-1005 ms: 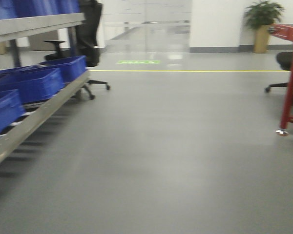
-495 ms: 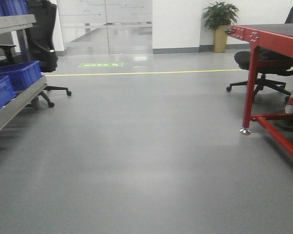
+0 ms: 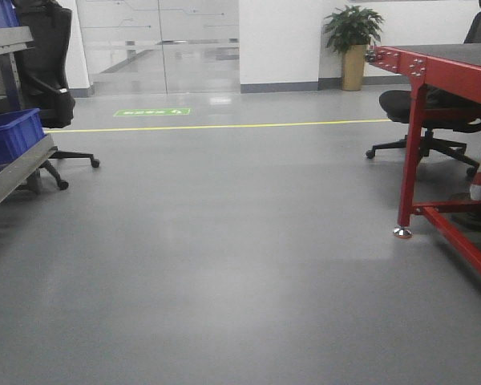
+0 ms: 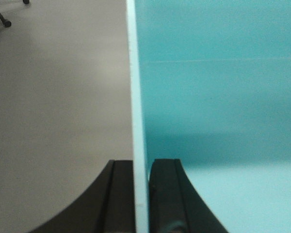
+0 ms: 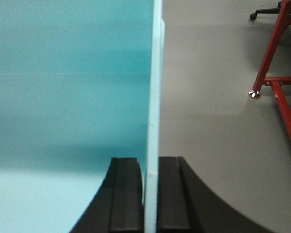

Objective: Move two blue bins to right shelf middle
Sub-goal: 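Drive the base across the room carrying the teal bin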

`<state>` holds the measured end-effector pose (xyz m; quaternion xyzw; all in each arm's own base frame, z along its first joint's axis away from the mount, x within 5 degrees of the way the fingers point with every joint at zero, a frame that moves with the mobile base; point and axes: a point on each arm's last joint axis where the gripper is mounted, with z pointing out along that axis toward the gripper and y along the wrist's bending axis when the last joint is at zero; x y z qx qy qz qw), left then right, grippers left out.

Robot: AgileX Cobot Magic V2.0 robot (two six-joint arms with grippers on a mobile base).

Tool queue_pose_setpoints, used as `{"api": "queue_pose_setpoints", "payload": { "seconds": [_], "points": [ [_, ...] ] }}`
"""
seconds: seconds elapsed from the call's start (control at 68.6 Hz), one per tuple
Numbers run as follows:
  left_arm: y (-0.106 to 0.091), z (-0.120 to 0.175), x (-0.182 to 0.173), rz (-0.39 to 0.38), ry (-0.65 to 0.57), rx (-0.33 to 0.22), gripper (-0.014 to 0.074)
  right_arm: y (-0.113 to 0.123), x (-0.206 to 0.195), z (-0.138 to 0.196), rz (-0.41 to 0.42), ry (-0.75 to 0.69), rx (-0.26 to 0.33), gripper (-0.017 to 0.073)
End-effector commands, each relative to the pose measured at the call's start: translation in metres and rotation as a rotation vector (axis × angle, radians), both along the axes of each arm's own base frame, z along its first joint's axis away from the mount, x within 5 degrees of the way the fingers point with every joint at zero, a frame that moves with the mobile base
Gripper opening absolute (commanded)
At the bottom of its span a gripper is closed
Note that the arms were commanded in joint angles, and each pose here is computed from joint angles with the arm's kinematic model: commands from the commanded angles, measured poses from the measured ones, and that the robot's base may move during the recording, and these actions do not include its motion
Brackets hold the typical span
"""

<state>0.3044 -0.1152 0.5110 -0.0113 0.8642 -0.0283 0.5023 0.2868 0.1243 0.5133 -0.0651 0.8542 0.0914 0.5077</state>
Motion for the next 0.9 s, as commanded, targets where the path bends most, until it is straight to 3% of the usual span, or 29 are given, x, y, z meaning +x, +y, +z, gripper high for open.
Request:
{"api": "queue_pose_setpoints", "payload": {
  "seconds": [0.0,0.889],
  "points": [
    [0.0015,0.0171,-0.0075,-0.025,-0.101,-0.032,-0.0111,-0.0015,-0.0063,0.0181,0.019,-0.109,0.048,-0.0162],
    [0.0015,0.0171,-0.0075,-0.025,-0.101,-0.032,-0.0111,-0.0015,-0.0063,0.0181,0.019,-0.109,0.048,-0.0162]
  ]
}}
